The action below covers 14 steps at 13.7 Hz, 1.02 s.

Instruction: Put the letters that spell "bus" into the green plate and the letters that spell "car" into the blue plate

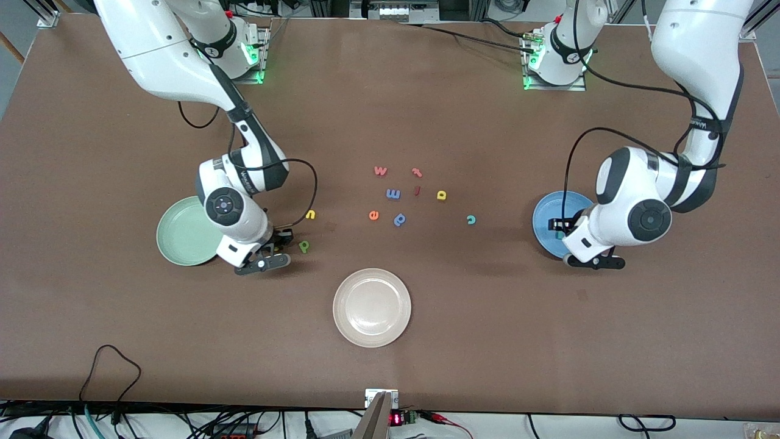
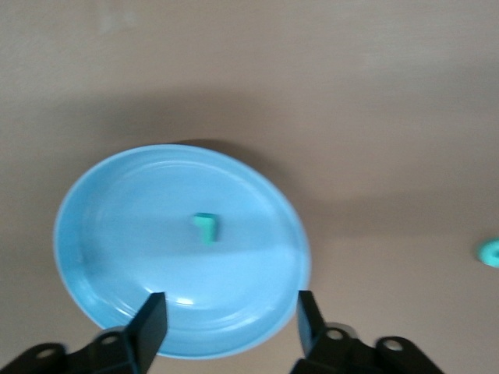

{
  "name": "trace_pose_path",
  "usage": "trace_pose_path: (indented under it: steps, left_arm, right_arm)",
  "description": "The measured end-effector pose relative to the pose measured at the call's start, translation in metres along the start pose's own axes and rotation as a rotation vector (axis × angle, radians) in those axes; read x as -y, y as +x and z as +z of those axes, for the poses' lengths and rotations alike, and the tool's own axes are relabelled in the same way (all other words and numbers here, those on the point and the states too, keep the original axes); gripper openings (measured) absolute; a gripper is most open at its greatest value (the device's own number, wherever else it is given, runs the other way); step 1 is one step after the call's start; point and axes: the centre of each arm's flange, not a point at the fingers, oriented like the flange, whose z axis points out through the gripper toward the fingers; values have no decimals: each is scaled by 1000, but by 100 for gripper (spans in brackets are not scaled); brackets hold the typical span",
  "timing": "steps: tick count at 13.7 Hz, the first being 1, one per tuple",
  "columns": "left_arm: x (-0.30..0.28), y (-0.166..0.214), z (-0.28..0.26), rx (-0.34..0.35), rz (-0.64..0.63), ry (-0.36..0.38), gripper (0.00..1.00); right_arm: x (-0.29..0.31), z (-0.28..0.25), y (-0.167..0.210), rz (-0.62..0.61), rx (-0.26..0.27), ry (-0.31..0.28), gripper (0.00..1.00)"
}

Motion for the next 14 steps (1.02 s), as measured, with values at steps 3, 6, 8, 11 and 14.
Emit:
trace_pose_path:
  steps: [3,6,8,11,14]
  left_arm:
    - [-71,0,8,-57,54,-10,71]
    - [-148,-4,45,-100,15,-28,59]
    - [-175,-8,62,-106,-31,-38,57]
    - [-183,-8,80,-90,-55,-39,59]
    - [-184,-9,91,-74,-67,-35,59]
  right_arm:
    - [-73,-50,-12,30,77,-21,28]
    - [-151,-36,-44,28,138,-3,28]
    - [-177,-12,-61,28,142,8,33]
    - [-173,-7,-64,18,140,11,63]
    - [-129,-22,-54,-5,115,6,92]
